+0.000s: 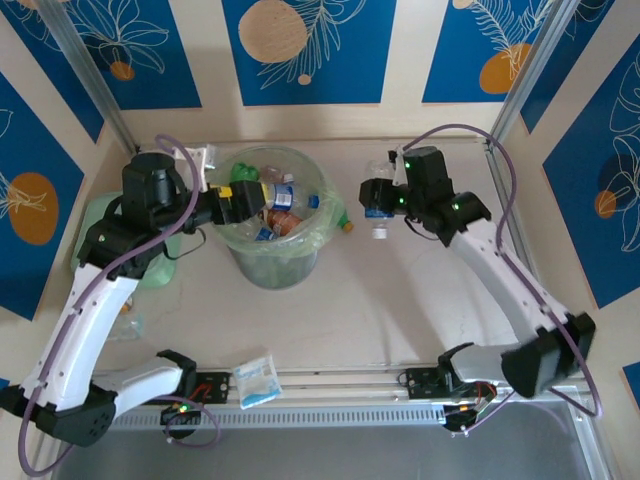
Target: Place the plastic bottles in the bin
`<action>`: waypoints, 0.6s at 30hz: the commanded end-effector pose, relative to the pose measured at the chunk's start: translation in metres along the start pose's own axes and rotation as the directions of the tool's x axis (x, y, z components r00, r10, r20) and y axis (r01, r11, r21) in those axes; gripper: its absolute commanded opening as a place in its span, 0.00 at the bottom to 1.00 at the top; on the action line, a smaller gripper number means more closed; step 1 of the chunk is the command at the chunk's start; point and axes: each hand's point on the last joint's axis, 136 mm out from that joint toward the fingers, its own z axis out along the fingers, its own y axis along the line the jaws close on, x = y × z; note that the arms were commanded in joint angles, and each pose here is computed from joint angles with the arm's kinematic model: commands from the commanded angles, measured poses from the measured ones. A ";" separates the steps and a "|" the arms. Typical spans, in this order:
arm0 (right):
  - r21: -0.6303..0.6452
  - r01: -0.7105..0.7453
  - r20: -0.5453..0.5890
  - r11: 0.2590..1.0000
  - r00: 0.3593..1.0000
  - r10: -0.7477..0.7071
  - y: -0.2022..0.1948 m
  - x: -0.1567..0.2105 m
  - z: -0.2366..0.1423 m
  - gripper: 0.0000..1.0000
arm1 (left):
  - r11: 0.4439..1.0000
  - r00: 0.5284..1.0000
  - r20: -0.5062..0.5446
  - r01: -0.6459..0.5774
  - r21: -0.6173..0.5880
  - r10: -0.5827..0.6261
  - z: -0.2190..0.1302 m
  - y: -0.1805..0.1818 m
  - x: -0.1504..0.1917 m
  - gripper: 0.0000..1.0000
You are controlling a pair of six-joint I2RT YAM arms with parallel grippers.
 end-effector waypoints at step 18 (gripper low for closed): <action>-0.284 0.423 0.462 0.860 0.847 -0.264 0.229 -0.062 -0.018 0.56 | 0.988 0.985 0.150 -0.067 -0.137 0.087 -0.033 0.005 -0.038 1.00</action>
